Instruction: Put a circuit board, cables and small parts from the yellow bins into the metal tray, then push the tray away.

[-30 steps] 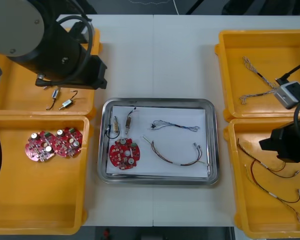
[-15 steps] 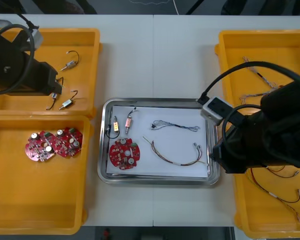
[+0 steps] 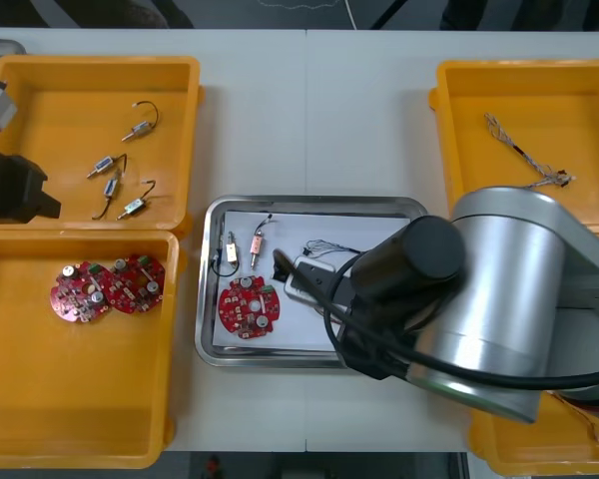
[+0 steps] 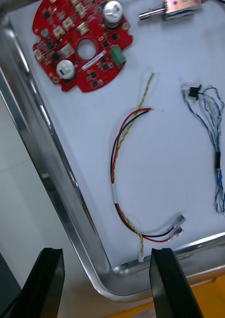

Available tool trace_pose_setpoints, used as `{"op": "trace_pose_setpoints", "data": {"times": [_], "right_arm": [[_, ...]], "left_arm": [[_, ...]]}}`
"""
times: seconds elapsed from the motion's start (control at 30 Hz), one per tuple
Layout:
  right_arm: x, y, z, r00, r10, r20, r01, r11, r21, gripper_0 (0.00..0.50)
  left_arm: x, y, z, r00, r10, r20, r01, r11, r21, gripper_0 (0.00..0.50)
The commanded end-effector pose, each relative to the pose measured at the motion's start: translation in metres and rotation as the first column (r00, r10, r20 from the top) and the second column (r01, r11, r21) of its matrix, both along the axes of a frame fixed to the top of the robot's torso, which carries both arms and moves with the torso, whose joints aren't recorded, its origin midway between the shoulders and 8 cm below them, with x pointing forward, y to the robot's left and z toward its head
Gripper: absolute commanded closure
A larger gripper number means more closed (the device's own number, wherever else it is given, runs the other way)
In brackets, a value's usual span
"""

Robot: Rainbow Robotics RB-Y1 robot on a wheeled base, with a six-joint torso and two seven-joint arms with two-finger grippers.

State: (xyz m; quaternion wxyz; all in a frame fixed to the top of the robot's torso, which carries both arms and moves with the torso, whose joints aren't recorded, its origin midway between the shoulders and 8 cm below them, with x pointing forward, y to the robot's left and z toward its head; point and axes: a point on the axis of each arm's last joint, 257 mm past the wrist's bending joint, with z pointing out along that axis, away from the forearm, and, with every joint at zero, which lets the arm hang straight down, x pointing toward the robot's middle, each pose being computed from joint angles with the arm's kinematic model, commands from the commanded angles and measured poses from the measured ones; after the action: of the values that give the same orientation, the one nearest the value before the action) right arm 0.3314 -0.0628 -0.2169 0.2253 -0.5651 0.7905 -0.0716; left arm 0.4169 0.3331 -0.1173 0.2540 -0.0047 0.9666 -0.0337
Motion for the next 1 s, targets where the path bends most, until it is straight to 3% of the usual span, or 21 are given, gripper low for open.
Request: {"op": "trace_pose_setpoints", "data": {"times": [0.03,0.5,0.73,1.0], "right_arm": [[-0.006,0.024,-0.011,0.989,0.145,0.008,-0.144,0.987,-0.072,0.000],[-0.019,0.053,-0.062,0.954,0.301,0.005,-0.299,0.948,-0.107,0.000],[-0.012,0.052,-0.082,0.955,0.296,0.007,-0.292,0.948,-0.126,0.000],[-0.005,0.053,-0.093,0.954,0.298,0.036,-0.291,0.946,-0.142,0.000]], "left_arm": [[-0.018,0.038,0.010,1.000,-0.025,0.015,0.023,0.994,0.104,0.000],[-0.041,0.073,-0.005,0.999,0.028,-0.019,-0.025,0.985,0.172,0.000],[-0.051,0.077,-0.018,0.998,0.041,-0.052,-0.031,0.985,0.171,0.000],[-0.051,0.076,-0.018,0.998,0.040,-0.054,-0.031,0.985,0.168,0.000]]}}
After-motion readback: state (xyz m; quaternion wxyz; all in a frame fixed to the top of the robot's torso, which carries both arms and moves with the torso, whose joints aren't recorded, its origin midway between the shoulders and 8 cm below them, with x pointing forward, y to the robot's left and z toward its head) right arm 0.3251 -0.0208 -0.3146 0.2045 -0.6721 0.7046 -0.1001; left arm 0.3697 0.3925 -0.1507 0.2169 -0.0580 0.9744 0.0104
